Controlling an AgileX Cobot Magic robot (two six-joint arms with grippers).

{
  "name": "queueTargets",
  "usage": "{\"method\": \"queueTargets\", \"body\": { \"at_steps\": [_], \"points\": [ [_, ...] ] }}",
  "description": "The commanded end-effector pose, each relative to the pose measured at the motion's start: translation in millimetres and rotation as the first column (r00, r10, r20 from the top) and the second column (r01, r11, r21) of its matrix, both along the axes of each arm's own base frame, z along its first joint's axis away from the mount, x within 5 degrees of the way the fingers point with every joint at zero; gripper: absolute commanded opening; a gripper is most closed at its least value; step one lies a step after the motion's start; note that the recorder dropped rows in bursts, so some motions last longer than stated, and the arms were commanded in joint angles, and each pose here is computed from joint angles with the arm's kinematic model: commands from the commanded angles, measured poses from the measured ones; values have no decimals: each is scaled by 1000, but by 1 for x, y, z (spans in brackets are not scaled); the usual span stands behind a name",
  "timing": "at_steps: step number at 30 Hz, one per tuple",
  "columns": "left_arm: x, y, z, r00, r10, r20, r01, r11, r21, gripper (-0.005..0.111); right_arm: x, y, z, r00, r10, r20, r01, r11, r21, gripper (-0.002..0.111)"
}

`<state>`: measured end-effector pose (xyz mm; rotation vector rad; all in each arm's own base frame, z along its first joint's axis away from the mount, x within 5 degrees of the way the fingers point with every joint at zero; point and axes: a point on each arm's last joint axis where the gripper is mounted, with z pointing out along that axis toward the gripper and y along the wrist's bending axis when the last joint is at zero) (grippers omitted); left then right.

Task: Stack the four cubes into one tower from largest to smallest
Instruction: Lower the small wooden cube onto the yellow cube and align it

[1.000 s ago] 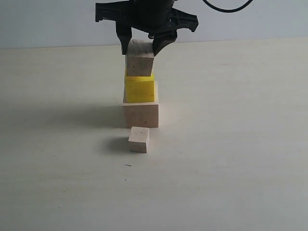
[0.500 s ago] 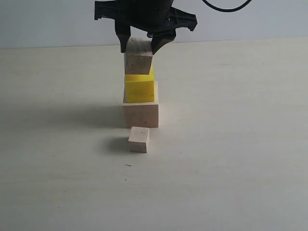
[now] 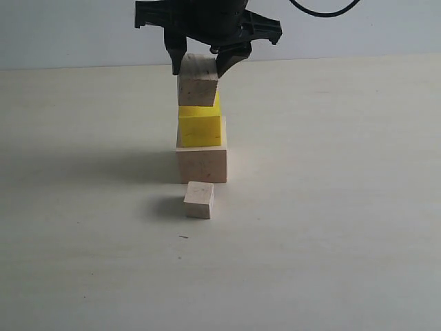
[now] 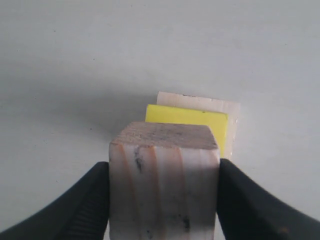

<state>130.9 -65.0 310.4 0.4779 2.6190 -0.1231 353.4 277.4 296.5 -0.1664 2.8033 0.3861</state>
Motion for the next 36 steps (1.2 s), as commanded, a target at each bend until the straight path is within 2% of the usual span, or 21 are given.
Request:
{"method": "queueTargets", "body": {
  "at_steps": [1, 12, 20, 36],
  "points": [
    [-1, 0, 0, 1000, 2, 2, -2, 1000, -6, 4, 2, -2, 1, 1000, -5, 21, 5, 1000, 0, 0],
    [0, 0, 1, 1000, 2, 13, -2, 1000, -12, 4, 4, -3, -1, 999, -11, 30, 12, 1000, -22, 0],
    [0, 0, 1, 1000, 2, 13, -2, 1000, -12, 4, 8, 1, -18, 1000, -11, -7, 11, 999, -45, 0],
    [0, 0, 1, 1000, 2, 13, -2, 1000, -12, 4, 8, 0, -12, 1000, -16, 15, 16, 999, -32, 0]
  ]
}}
